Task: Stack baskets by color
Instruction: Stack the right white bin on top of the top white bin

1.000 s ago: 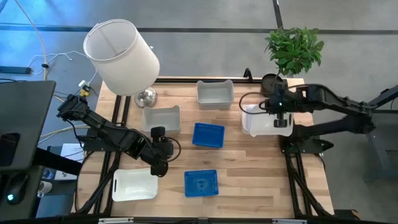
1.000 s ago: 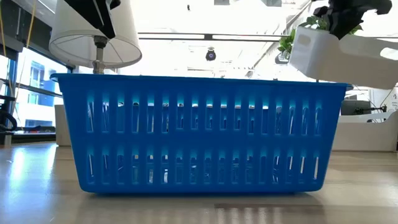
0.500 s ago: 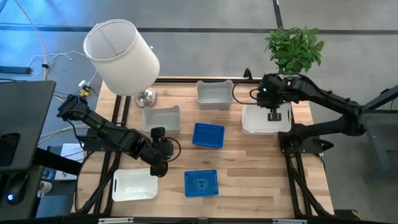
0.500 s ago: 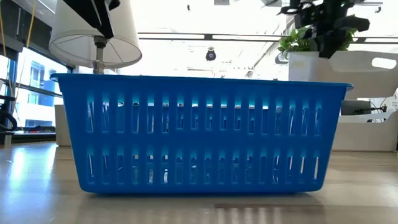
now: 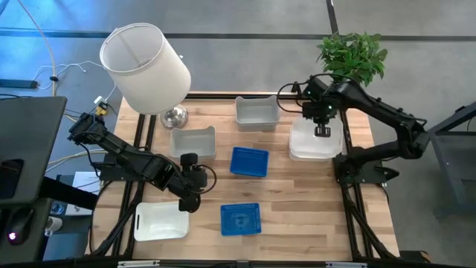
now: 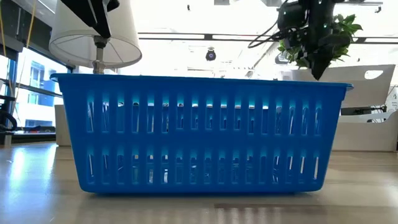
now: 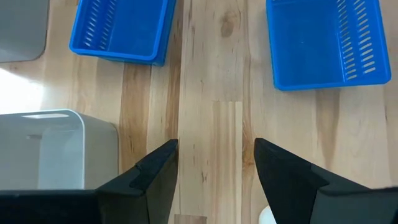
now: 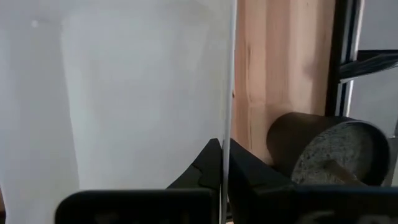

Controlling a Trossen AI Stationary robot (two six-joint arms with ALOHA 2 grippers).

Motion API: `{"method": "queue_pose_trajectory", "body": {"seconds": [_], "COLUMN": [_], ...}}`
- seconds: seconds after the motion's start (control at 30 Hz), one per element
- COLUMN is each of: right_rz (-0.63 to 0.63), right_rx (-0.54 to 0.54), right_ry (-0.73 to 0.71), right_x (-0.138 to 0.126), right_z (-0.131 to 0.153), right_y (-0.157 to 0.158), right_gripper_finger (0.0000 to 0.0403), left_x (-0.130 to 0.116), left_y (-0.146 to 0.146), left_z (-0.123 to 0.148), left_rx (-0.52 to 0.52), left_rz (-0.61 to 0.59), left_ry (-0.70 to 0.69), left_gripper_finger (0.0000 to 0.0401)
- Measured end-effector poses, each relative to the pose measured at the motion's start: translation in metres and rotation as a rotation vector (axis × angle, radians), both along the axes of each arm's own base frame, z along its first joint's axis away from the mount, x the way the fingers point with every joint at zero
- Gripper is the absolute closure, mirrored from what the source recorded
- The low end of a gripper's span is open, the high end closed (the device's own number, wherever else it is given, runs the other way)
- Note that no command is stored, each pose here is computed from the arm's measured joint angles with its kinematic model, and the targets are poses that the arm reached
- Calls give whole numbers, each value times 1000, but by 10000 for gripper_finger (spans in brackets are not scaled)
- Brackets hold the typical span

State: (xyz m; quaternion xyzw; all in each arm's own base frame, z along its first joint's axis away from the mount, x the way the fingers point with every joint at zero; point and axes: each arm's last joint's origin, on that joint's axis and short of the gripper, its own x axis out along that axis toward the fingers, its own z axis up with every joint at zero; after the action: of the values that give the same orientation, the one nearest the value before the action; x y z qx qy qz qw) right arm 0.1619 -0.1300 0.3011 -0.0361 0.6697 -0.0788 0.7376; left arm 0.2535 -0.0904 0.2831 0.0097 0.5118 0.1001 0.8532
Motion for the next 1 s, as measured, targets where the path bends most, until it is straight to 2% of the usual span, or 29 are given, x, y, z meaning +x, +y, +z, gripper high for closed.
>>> {"method": "queue_pose_trajectory", "body": {"seconds": [0.27, 0.6, 1.0], "right_rz": [10, 2, -23], "right_rx": [38, 137, 139], "right_ry": [41, 53, 43], "right_x": [6, 13, 14], "right_z": [-10, -29, -43], "right_y": [-9, -12, -12], "right_gripper_finger": [403, 403, 403], "left_x": [0, 0, 0], "left_y": [0, 0, 0], "left_z": [0, 0, 0], "left_rx": [3, 3, 4], "left_rz": [-7, -7, -7], "left_ry": [2, 2, 2], "left_gripper_finger": [206, 206, 206]}}
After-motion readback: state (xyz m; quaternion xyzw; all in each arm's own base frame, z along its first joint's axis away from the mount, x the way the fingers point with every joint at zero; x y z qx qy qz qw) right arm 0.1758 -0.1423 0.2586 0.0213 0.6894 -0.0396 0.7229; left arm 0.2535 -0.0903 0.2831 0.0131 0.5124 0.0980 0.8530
